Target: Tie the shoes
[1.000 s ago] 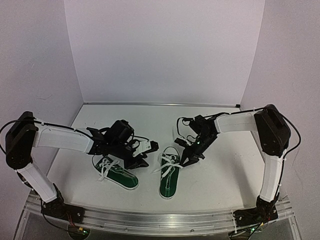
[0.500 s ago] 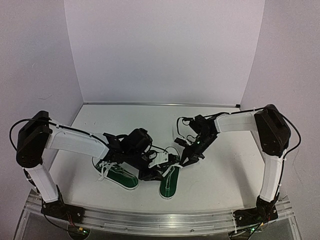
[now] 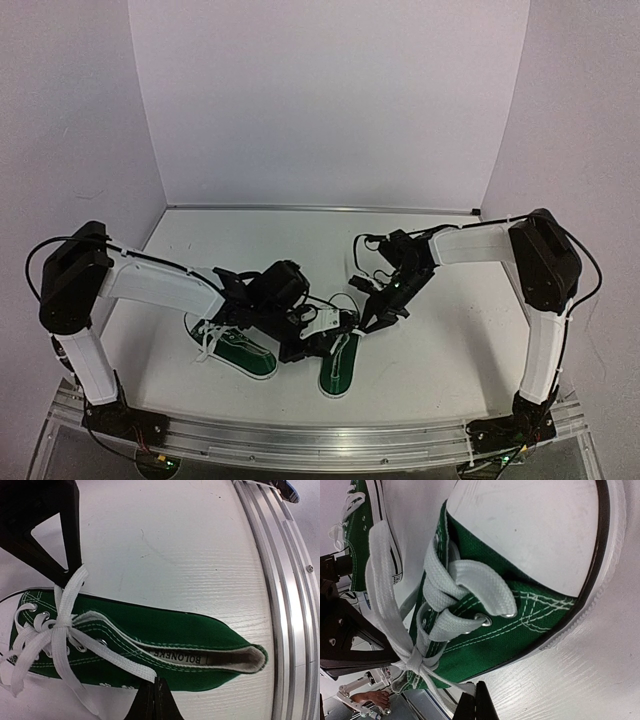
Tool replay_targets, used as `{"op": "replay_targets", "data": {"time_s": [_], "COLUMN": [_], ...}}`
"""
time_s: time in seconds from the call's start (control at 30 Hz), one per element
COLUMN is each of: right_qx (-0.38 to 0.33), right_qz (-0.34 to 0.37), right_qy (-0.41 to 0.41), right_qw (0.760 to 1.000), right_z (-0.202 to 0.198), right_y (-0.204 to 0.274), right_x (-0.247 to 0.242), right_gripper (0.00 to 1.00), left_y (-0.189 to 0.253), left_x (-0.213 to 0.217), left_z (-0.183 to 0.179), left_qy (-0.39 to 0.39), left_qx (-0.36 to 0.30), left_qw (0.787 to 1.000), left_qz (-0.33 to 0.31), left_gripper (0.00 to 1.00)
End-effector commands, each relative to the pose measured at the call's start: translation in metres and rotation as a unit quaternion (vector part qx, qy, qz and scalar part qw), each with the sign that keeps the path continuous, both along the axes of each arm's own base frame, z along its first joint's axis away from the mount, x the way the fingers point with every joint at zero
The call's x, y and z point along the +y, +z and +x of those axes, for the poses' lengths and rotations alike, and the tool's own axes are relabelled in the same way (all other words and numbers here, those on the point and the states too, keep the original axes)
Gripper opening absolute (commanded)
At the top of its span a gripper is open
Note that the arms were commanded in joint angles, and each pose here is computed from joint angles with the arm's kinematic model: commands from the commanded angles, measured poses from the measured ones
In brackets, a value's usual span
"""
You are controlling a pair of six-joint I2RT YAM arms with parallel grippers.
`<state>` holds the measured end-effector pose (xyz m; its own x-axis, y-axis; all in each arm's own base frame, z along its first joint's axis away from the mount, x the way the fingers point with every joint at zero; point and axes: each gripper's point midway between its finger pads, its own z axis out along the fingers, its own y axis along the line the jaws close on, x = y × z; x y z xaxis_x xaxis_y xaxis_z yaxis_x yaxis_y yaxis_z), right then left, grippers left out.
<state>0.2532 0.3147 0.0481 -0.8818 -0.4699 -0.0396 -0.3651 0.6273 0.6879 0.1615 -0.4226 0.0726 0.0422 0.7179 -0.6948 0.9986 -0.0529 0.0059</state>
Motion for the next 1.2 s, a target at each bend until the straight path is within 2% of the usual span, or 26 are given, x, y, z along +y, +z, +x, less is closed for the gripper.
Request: {"op": "replay_targets", "data": {"time_s": [0.0,0.23,0.33,0.43,0.53,0.7,0.97,1.17], "right_qx": [-0.025,-0.026,-0.027,-0.028,-0.025,-0.023,-0.021,-0.02], "right_qz": [0.007,0.008,0.009,0.011,0.014,0.02,0.046,0.062], "right_qy": [0.001,0.001,0.001,0.001,0.001,0.001,0.0,0.002], "right_qw": [1.0,1.0,1.0,1.0,1.0,1.0,0.999,0.998], "right_z": [0.006,0.007,0.007,0.007,0.005,0.005,0.005,0.003], "right_y": [0.018,0.019,0.019,0.021,0.022,0.025,0.038,0.046], "right_x": [-0.001,-0.001,0.0,0.0,0.0,0.002,0.008,0.011], "right_gripper": [0.0,0.0,0.0,0.0,0.0,0.0,0.0,0.0], "left_y": [0.015,0.01,0.024,0.055,0.081,0.093,0.091,0.077], "left_x": [0.014,0.019,0.018,0.019,0.02,0.007,-0.035,-0.048], "left_z": [-0.028,-0.051,-0.045,-0.015,0.021,0.069,0.088,0.096], "left_qy": [-0.039,-0.073,-0.058,-0.006,0.05,0.131,0.155,0.166], "left_qx": [0.008,0.021,0.019,0.045,0.049,0.075,0.163,0.191], "left_qw": [0.999,0.997,0.998,0.997,0.993,0.98,0.96,0.953], "left_qz": [-0.001,0.016,-0.002,-0.054,-0.099,-0.132,-0.169,-0.167], "left_gripper": [0.0,0.02,0.17,0.3,0.39,0.47,0.6,0.61]}}
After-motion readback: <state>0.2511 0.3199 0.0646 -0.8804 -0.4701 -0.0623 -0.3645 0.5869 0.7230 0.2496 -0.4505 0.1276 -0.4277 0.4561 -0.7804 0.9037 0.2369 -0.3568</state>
